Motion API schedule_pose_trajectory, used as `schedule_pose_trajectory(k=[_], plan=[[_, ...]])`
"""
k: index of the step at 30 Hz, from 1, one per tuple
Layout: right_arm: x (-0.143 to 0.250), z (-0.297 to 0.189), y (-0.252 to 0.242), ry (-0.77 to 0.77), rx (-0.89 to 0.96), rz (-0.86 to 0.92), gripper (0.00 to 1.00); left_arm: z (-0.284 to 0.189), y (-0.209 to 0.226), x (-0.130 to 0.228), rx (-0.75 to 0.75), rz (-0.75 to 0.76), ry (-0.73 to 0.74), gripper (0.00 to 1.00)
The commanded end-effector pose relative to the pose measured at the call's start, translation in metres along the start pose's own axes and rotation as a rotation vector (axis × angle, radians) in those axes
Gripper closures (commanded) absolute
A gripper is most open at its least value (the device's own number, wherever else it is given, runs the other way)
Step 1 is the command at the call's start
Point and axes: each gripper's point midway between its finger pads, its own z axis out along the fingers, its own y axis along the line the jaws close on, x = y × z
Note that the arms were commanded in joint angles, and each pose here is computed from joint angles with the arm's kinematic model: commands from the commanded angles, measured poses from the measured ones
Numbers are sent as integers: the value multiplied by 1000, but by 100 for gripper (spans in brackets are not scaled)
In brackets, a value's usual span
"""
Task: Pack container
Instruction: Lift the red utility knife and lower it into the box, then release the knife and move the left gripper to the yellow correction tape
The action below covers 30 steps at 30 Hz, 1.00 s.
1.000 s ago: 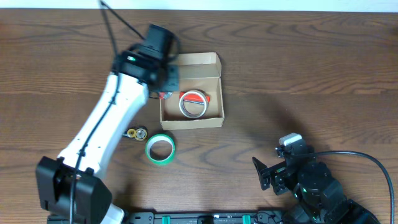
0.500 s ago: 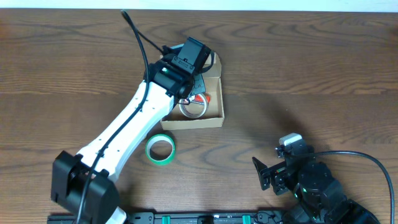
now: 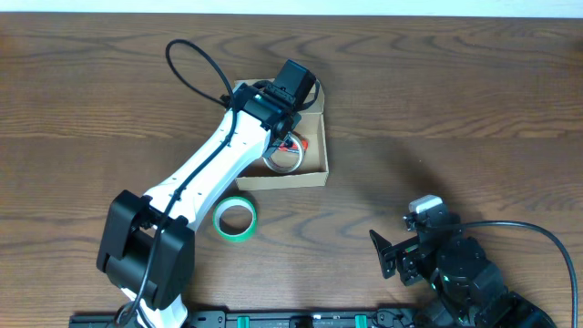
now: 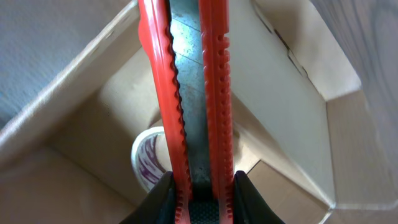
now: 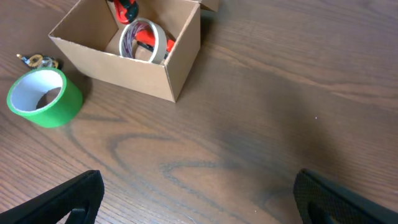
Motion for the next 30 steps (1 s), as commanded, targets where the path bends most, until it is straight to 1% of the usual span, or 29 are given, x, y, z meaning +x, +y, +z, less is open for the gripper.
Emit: schedule_pose_trajectory(k=[1,8,14,16,18,21,28,30], plan=[[0,-1,-1,-7,4,9,1,2,-5,-1,3,-182,-14,80],[0,-1,-1,-7,4,9,1,7,-4,6,-8,-293,9,80],[0,-1,-1,-7,4,9,1,12,-4,21,-24,-359,68,80],[0,-1,-1,-7,4,9,1,14,-5,27,-26,-357,76,79],[0,-1,-1,-7,4,9,1,15,-6,34,-25,-352,82,73],[0,-1,-1,-7,4,9,1,21,-11,43,-16,-342,100,70],[0,-1,-1,-7,4,9,1,26,-12,51,-18,-334,117,72],[0,-1,-1,-7,4,9,1,26,-12,51,-18,-334,117,75]])
